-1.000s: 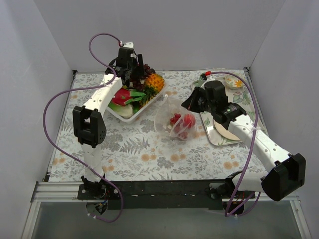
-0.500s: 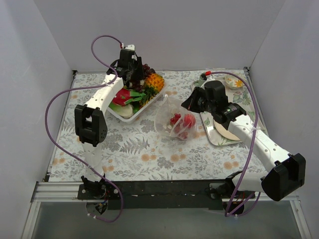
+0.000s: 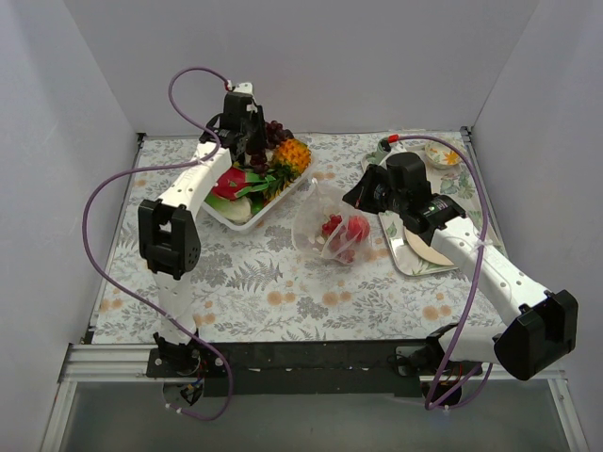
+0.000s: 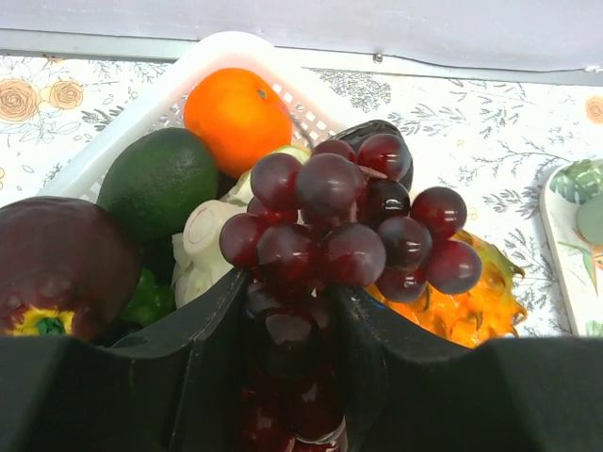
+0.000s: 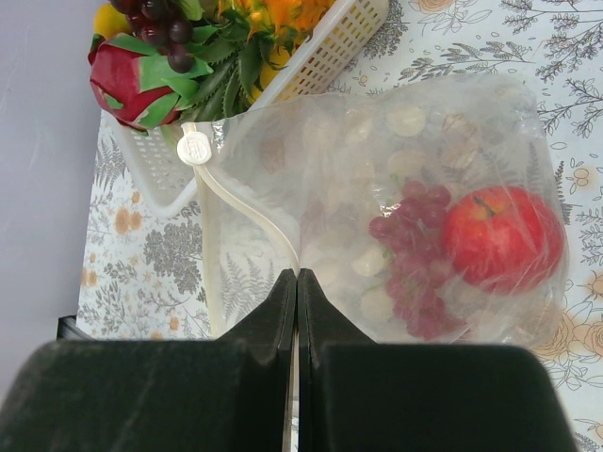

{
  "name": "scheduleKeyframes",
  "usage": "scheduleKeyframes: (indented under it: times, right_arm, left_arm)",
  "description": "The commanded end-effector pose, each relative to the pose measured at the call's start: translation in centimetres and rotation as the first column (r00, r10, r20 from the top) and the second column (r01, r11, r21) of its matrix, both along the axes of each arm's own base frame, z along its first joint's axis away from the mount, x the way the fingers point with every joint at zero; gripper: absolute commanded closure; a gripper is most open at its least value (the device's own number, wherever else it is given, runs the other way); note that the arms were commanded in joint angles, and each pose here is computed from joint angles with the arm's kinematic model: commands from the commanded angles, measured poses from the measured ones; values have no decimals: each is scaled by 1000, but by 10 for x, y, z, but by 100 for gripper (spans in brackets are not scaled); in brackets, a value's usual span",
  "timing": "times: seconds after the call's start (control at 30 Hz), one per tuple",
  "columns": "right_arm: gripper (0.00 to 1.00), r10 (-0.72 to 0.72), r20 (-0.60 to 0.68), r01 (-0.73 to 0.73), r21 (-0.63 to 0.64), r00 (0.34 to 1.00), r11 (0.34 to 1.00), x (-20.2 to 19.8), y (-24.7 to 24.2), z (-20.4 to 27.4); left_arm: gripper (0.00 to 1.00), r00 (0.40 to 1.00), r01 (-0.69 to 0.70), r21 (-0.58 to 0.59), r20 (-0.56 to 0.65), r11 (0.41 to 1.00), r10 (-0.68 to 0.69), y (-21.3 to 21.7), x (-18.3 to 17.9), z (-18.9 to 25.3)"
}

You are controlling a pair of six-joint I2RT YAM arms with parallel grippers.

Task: Place the food in the zip-top bag and seal the zipper
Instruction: Pick up the fake fruit from the bin, then place the fake fruit in the zipper food storage bag.

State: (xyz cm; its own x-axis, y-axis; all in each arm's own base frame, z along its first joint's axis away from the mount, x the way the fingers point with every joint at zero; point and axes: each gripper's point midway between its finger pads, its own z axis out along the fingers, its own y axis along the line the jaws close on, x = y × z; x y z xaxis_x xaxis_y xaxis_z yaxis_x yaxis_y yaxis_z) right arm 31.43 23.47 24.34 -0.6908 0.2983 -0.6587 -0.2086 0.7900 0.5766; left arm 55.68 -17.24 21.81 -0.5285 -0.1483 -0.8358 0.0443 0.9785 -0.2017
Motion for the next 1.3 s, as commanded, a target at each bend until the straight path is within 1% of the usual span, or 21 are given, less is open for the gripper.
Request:
scheduleKeyframes:
  times: [0.0,0.3,0.43,0.53,0.57,0.63,0.67,0.77,0.8,0.83,0.87,0.9,0.93,1.0,1.03,1.1,1.13,1.27]
  right_arm:
    - [99,0,50,-1,28,999,1000,8,4,16]
    - [99,0,50,-1,28,999,1000,10,5,16]
    - [99,0,54,-2,30,999,1000,12,6,18]
    - [99,3,60,-4,31,998,1000,13,7,20]
    - [99,3,60,-5,30,998,1000,14,8,20]
    - [99,3,63,-5,31,998,1000,15,8,20]
    - [99,3,63,-5,31,998,1000,15,8,20]
    - [99,-6,67,4,27,998,1000,18,7,20]
    - [99,-5,68,3,26,998,1000,18,8,20]
    - [99,-4,69,2,25,998,1000,18,8,20]
    - [99,-5,70,3,23,998,1000,19,8,20]
    - [99,-7,69,5,23,998,1000,20,8,20]
    - [99,-7,77,5,24,997,1000,21,8,23]
    - [99,-3,76,1,21,997,1000,21,9,22]
    - [99,-2,83,0,24,997,1000,23,9,26]
    - [99,-3,85,1,23,996,1000,23,10,26]
    - [99,-4,86,2,25,996,1000,23,10,27]
    - [99,1,92,-3,29,996,1000,23,10,28]
  left_arm:
    - [76,984,25,-79,180,997,-10,0,-10,82]
    - [77,966,48,-109,259,993,-18,1,-23,114]
    - [77,962,75,-143,272,987,-33,-3,-35,128]
    - [77,965,109,-175,254,979,-63,-8,-47,129]
    - [77,962,149,-196,255,969,-96,-13,-57,135]
    - [76,968,157,-211,228,965,-107,-14,-69,130]
    - [76,964,170,-222,239,960,-115,-14,-79,139]
    - [74,960,250,-260,188,933,-205,-24,-109,126]
    - [74,950,289,-274,201,918,-239,-27,-124,135]
    - [73,954,290,-283,165,914,-252,-27,-134,121]
    - [73,950,307,-298,157,904,-271,-30,-144,119]
    - [73,933,354,-317,176,880,-313,-34,-162,128]
    - [73,930,366,-322,146,873,-336,-39,-172,115]
    - [73,921,388,-329,153,861,-357,-41,-192,119]
    - [73,904,428,-341,136,837,-406,-51,-206,112]
    - [73,894,446,-351,132,824,-428,-55,-222,114]
    - [73,882,468,-353,126,810,-454,-64,-232,112]
    - [73,864,488,-339,56,804,-501,-85,-256,93]
